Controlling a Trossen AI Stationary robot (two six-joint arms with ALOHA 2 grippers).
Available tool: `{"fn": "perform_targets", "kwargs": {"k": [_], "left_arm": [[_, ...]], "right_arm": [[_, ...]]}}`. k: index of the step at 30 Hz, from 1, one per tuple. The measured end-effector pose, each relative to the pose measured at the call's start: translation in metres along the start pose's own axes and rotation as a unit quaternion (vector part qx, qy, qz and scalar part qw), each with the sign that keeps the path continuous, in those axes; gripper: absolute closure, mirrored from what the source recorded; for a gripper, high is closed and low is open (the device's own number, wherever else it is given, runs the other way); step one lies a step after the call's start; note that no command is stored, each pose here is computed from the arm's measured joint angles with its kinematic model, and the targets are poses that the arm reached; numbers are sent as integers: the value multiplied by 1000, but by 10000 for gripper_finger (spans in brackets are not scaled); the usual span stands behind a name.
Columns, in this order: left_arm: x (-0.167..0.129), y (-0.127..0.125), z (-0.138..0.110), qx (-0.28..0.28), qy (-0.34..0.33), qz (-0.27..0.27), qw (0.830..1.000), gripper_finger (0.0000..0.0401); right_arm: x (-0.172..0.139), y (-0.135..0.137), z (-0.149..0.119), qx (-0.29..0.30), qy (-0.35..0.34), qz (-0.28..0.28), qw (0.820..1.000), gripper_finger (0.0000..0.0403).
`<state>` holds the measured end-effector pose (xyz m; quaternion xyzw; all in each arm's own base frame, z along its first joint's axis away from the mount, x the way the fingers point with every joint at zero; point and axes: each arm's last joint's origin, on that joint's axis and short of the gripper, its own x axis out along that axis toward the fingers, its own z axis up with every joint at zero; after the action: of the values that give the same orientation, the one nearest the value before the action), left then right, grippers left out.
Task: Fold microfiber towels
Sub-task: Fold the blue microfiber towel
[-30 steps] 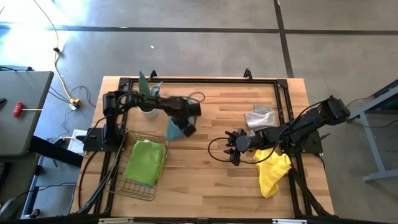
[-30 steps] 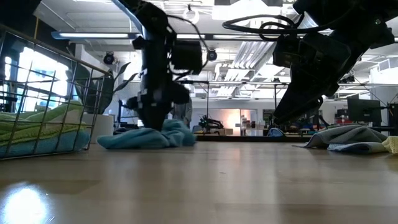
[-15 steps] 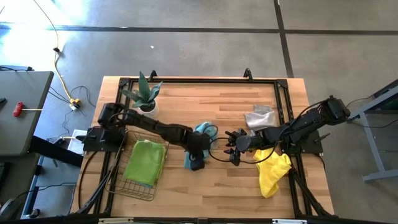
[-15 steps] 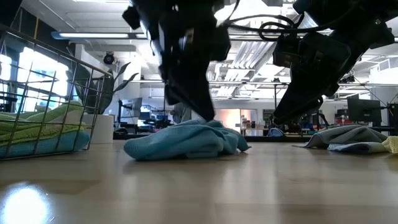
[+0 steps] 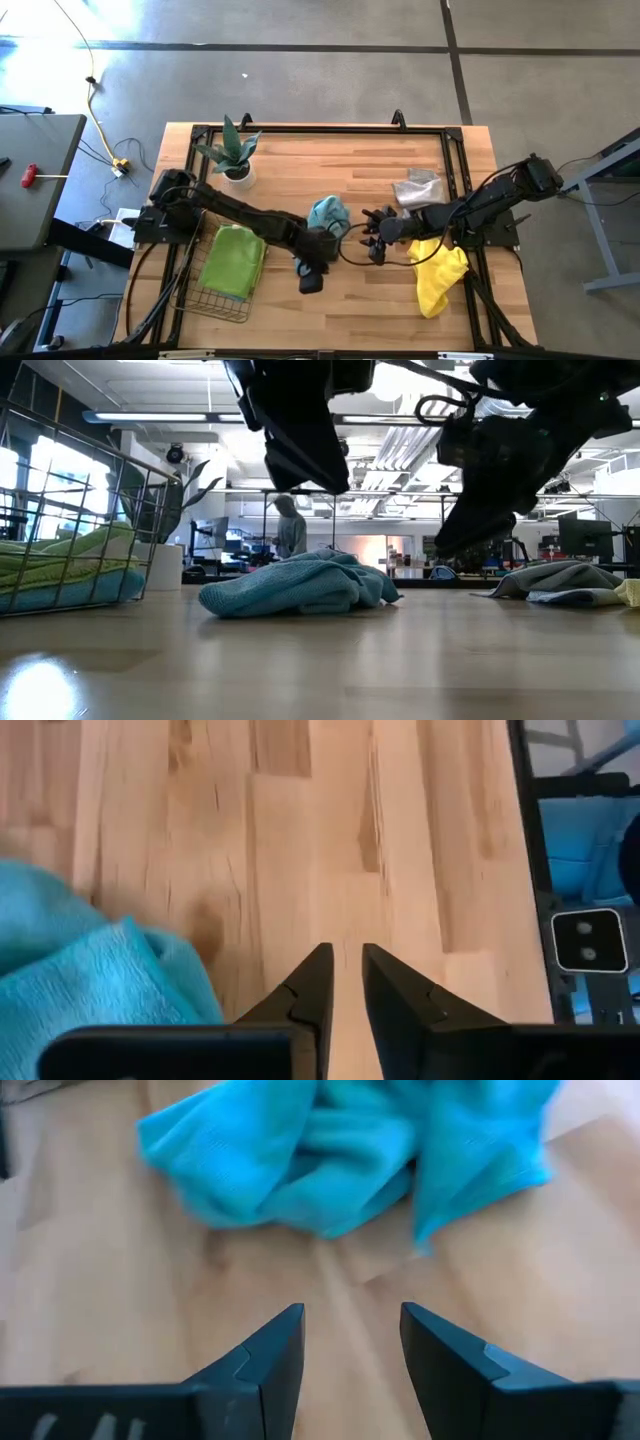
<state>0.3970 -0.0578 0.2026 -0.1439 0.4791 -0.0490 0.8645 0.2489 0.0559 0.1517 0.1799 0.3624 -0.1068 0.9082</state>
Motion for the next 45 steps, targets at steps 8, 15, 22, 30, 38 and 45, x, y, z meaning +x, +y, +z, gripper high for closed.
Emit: {"fn": "perform_targets", "kwargs": {"k": [8,15,22,30,38,45], "left_arm": [[2,-10,-3,27,-2,4,1000,285],[1,-6,-3,-72,-53,136,987,237],[14,-10,-10,20,-71,258,963,239],[34,-7,-17,10,-91,324,941,244],[57,-9,-30,19,-72,337,939,245],[64,-4,-42,9,-42,380,924,245]], "right_arm": [[2,-11,7,15,-30,-52,998,245],[2,-13,8,17,-27,-55,998,245],[2,-16,10,-14,-44,-82,996,245],[3,-16,8,-47,-24,-66,996,245],[3,-18,7,-64,-24,-89,994,245],[3,-18,7,-73,-24,-89,993,245]]}}
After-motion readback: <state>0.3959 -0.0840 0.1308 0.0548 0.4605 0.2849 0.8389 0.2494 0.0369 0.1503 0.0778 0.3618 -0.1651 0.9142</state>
